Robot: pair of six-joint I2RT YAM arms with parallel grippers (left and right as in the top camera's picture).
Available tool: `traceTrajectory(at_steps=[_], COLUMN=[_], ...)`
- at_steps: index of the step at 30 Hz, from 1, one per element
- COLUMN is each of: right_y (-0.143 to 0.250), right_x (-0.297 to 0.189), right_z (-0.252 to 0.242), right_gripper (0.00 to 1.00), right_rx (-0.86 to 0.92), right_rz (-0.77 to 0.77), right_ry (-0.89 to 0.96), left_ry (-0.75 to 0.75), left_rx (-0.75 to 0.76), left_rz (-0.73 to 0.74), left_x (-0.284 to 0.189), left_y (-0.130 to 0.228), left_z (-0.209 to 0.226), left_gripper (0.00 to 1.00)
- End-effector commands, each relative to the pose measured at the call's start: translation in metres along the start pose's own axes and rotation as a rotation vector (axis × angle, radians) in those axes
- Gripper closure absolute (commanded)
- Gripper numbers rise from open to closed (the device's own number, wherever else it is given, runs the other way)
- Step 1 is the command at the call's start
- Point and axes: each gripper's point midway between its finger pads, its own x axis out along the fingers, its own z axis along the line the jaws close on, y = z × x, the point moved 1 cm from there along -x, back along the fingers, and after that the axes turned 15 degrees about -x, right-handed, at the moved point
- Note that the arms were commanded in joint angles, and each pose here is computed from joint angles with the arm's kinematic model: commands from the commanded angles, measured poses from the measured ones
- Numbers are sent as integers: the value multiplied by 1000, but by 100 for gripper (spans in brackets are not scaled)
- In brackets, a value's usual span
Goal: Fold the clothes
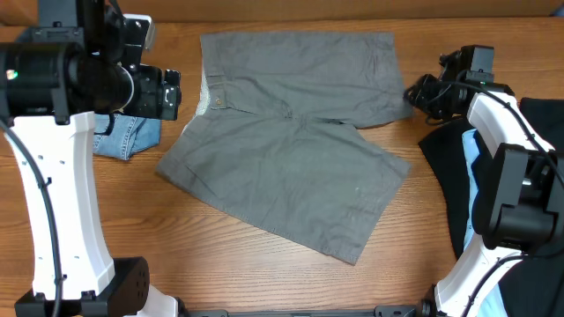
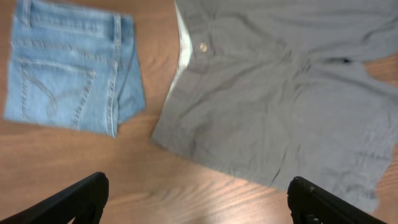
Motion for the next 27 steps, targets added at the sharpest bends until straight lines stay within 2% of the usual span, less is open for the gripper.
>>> traceTrajectory(at_steps=[1,3,5,9,12,16,17,19,21,25,27], right_y=[0,8,16,33,32,31,30,24,15,5,7], right_x=[-5,-3,0,2,0,-2,-4,-9,-19,-32,-29], right_z=[-4,-5,-13,-49,-64,-58,-53,-36,-16,8,14], right_gripper=[70,76,87,95,96,96,92,67,52,28,25], right_rx=[-22,-15,-8,52,72,99,106,93,46,-21,-57], right_rz=[16,38,54,83,73,71,71,54,21,-19,-15], right_ry=[29,32,72,264,310,218,179,51,-76,-189,-195], left_ry=[-35,-42,-44,-56,-65,-88,-97,-103,-104,-107,-110], left_rx=[-47,-59,-62,-69,-64,-45,-45,-45,-45,-46,-51], left_rz=[102,149,191,260,306,348,355,367,369,366,380], left_x=[30,48,67,102,120,134,137,145,154,178,188], left_y=[13,20,27,43,56,69,71,76,80,88,96], left_z=[6,9,11,17,21,28,30,32,34,39,41], left_gripper=[7,7,7,7,6,5,5,4,3,2,2])
